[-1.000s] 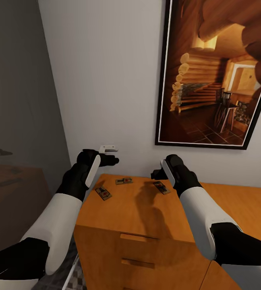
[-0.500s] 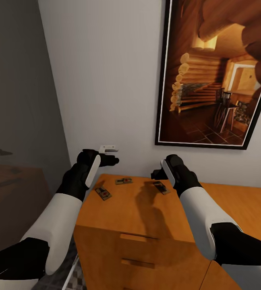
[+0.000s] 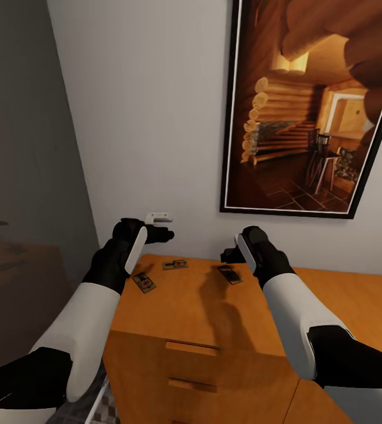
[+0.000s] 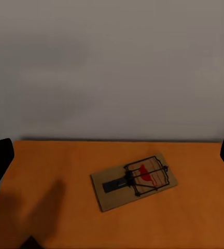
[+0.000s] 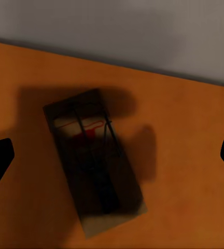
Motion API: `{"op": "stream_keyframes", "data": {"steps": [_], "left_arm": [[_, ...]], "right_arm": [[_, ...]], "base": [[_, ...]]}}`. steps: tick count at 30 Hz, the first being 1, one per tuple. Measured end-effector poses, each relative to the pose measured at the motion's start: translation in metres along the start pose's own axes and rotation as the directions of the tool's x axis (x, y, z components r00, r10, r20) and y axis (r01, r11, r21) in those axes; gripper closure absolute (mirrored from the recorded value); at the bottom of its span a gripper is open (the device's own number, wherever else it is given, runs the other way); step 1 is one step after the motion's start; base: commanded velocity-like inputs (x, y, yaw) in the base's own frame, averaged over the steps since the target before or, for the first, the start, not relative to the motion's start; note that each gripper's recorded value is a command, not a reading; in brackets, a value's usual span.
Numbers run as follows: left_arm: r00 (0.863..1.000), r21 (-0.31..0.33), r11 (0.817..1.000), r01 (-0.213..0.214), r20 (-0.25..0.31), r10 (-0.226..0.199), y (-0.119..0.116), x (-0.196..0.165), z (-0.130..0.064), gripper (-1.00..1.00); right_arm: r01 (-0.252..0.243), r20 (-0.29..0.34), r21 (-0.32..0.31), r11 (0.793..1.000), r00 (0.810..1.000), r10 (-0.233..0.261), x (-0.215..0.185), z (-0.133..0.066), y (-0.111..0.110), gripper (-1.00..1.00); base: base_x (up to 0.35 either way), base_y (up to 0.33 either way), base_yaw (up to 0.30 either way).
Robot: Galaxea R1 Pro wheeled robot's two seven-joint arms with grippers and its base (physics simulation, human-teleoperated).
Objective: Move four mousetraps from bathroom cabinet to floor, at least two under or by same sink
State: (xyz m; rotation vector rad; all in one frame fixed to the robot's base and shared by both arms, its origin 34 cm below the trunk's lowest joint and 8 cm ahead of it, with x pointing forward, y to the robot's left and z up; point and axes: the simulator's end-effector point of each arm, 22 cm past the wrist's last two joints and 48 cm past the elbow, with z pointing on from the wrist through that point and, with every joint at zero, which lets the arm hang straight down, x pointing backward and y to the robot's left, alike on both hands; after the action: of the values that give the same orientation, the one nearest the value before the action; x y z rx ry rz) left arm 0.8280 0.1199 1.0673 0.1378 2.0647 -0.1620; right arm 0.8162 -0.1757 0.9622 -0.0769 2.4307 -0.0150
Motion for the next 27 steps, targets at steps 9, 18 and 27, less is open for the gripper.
{"op": "stream_keyframes", "data": {"steps": [9, 18, 27], "left_arm": [[1.000, 0.000, 1.000, 0.000, 0.001, 0.000, 0.000, 0.000, 0.000, -1.00], [1.000, -0.001, 1.000, 0.000, 0.001, 0.000, 0.000, 0.000, 0.000, -1.00], [1.000, -0.001, 1.000, 0.000, 0.000, 0.000, 0.000, 0.000, 0.000, -1.00]], "right_arm": [[0.000, -0.001, 0.000, 1.000, 1.000, 0.000, 0.000, 0.000, 0.000, -1.00], [0.001, -0.006, -0.003, 1.000, 1.000, -0.001, 0.002, 0.001, 0.002, -1.00], [0.007, -0.058, -0.004, 1.000, 0.998, -0.007, 0.021, 0.012, 0.004, -1.00]], "base": [[0.000, -0.010, 0.000], [0.000, -0.001, 0.000], [0.000, 0.000, 0.000]]}}
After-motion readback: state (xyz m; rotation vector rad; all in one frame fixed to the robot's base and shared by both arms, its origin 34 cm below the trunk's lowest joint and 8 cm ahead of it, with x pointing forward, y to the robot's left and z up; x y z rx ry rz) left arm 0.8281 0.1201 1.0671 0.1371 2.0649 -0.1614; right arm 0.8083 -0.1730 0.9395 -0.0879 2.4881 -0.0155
